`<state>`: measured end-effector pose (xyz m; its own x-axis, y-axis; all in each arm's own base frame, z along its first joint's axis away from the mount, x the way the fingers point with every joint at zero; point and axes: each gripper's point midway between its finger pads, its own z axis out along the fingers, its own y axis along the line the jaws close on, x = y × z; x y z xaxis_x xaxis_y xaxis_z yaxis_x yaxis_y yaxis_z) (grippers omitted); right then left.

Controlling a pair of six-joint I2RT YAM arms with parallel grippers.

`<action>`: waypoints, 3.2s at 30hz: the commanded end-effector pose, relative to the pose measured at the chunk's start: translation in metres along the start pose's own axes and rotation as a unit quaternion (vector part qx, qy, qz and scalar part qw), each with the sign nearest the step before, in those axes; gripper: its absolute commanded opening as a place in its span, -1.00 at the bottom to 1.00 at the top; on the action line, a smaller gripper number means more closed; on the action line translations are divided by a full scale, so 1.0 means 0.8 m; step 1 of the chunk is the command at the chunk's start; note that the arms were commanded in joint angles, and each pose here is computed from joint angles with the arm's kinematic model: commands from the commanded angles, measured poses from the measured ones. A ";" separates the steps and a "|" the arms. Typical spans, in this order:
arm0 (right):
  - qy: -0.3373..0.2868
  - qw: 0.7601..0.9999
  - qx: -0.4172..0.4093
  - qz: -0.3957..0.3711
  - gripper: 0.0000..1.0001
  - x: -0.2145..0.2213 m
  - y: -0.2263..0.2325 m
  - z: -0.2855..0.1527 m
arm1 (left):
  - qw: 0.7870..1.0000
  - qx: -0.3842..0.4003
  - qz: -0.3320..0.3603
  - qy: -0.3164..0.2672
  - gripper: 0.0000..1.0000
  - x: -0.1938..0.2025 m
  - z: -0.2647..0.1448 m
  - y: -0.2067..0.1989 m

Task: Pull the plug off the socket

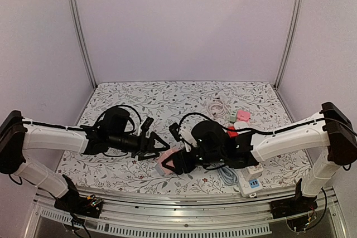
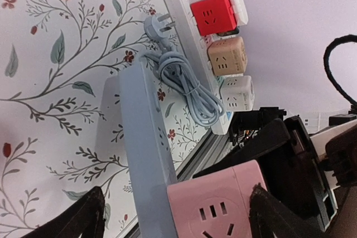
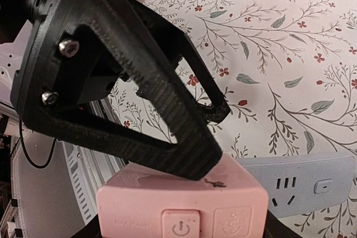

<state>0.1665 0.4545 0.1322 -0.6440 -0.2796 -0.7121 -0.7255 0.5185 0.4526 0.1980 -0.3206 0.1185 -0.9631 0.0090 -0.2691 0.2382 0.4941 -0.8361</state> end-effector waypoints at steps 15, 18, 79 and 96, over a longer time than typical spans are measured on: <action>-0.069 0.969 -0.025 -0.235 -0.40 -0.071 0.098 -0.027 | 0.993 0.026 -0.042 0.107 0.73 0.050 0.022 0.002; -0.058 0.967 -0.042 -0.245 -0.40 -0.065 0.106 -0.022 | 0.993 0.036 -0.041 0.107 0.57 0.048 0.022 -0.005; -0.092 0.980 0.048 -0.169 -0.44 -0.072 0.065 -0.034 | 0.997 0.008 -0.013 0.070 -1.00 0.025 -0.001 0.023; -0.124 0.956 0.248 -0.094 -0.42 -0.123 -0.066 -0.122 | 0.998 -0.042 0.010 -0.047 -1.00 -0.053 -0.045 0.051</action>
<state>0.1972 0.4375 0.2134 -0.4057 -0.2691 -0.8735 -0.7559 0.6360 0.1551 0.1961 -0.2893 0.0882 -0.9807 0.0742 -0.1810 0.1915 0.5530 -0.8109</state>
